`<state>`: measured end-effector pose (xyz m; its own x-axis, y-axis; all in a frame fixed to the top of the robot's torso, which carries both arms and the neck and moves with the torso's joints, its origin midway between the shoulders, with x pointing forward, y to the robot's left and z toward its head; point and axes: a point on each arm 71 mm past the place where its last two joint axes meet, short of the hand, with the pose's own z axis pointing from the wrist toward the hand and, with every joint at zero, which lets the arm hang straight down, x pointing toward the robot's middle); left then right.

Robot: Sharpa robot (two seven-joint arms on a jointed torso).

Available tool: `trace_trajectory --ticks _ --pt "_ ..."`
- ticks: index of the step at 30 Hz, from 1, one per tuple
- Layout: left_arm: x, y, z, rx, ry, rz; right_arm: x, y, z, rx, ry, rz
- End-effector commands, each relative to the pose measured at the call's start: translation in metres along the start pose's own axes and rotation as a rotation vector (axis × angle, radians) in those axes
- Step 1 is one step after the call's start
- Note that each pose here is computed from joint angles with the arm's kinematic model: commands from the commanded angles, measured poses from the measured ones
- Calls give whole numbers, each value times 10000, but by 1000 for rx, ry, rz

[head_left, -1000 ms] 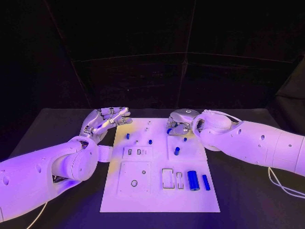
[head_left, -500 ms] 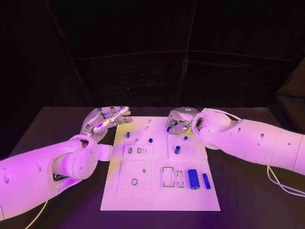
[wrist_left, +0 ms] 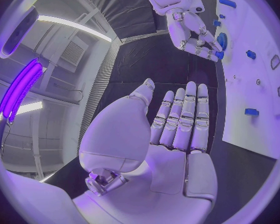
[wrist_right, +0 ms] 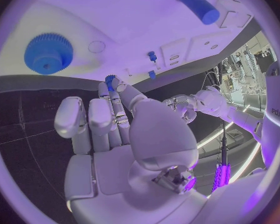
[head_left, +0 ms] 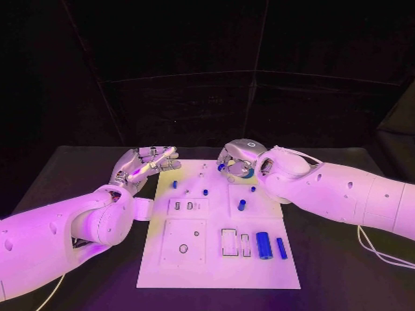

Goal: Assemble the parts on the task board

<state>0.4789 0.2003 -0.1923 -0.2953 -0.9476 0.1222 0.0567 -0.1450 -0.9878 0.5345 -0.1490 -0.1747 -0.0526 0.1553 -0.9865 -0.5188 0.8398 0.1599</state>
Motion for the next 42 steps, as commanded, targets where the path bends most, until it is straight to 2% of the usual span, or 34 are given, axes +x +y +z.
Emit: trace_trajectory --ticks 1,14,25,32,42 --pt "28 -12 7 4 19 -11 -68 11 40 -3 -84 11" --pt "67 -25 -8 5 30 -18 -70 103 245 -1 -104 11" --pt "105 -47 -6 8 41 -23 -8 173 388 8 -47 3" --pt "118 -52 -3 9 45 -25 29 173 422 22 -7 -2" --pt "123 -56 -2 10 47 -26 54 168 449 40 16 -10"
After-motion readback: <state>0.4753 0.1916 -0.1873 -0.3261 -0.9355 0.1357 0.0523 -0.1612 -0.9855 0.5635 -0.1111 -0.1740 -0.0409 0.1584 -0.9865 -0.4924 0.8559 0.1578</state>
